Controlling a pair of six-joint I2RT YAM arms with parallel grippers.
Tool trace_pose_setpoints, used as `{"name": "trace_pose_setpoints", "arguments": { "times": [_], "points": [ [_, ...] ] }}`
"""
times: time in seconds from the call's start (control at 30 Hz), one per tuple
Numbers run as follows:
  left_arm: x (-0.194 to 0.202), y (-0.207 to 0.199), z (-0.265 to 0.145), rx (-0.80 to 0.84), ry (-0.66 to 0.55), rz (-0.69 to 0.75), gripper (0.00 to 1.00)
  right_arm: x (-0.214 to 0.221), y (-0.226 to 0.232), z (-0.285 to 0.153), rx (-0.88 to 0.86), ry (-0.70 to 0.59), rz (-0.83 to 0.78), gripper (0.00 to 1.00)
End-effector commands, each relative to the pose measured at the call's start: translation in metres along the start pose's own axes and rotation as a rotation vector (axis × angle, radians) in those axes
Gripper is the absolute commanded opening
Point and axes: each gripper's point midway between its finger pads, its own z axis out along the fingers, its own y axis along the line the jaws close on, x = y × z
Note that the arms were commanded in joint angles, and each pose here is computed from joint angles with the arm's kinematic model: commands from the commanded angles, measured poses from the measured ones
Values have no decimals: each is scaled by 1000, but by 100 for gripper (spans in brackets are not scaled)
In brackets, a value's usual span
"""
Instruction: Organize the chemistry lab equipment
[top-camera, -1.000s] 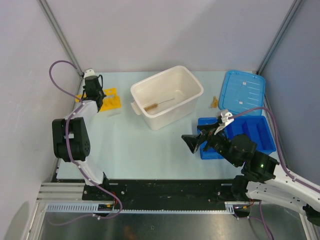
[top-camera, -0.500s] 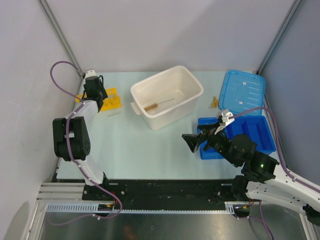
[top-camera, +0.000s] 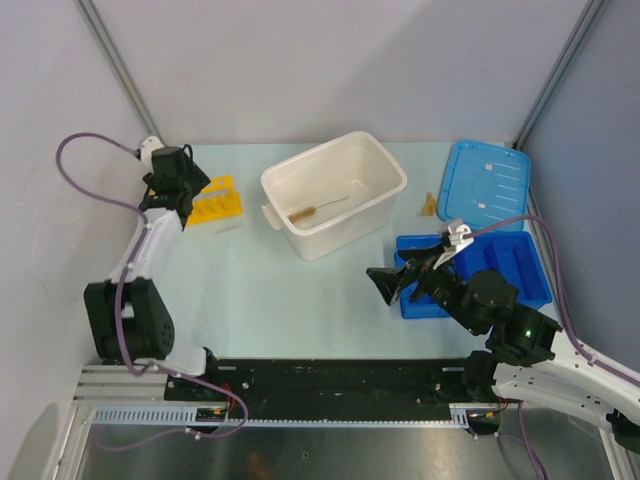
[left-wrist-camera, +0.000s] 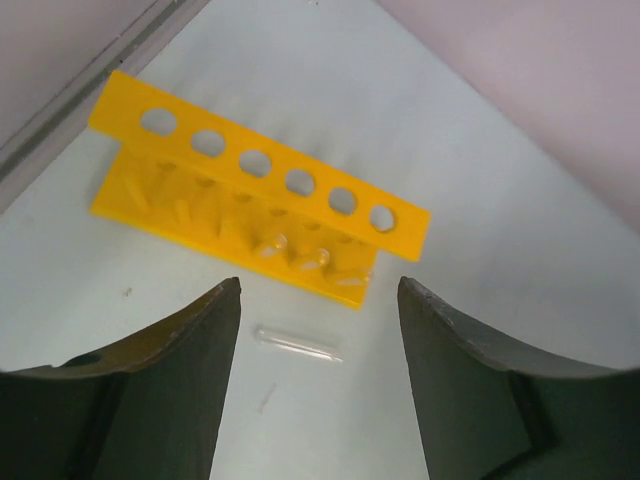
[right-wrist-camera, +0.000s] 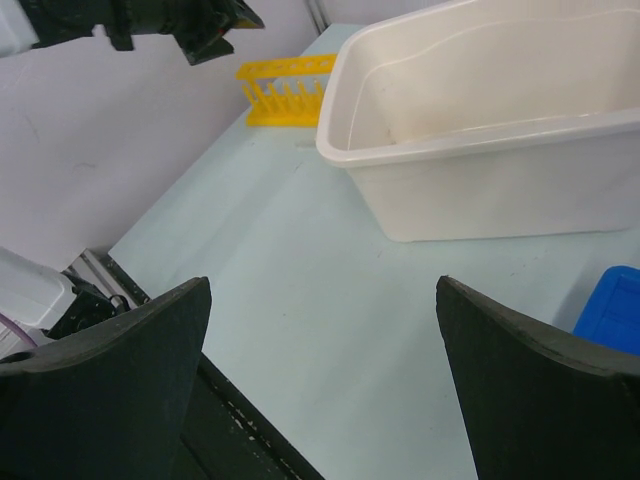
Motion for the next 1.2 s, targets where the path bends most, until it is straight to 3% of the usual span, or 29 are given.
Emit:
{"name": "trace_pose_setpoints", "arguments": {
  "times": [0.0,0.2,0.53,0.83,1.17],
  "points": [
    [13,16,-32,-70,25,-279,66,-8,-2,-5,14,-28,21,99],
    [68,27,-39,-171,174,-543,52,-6,-8,-12,34,-21,35,99],
    [111,25,-18,-300,273,-656,34,-6,-10,-20,30,-28,53,99],
    [121,17,18,-356,311,-653,34,-7,-16,-26,49,-34,57,99],
    [126,22,29,-399,302,-649,37,-9,-19,-24,69,-44,43,99]
  ]
}}
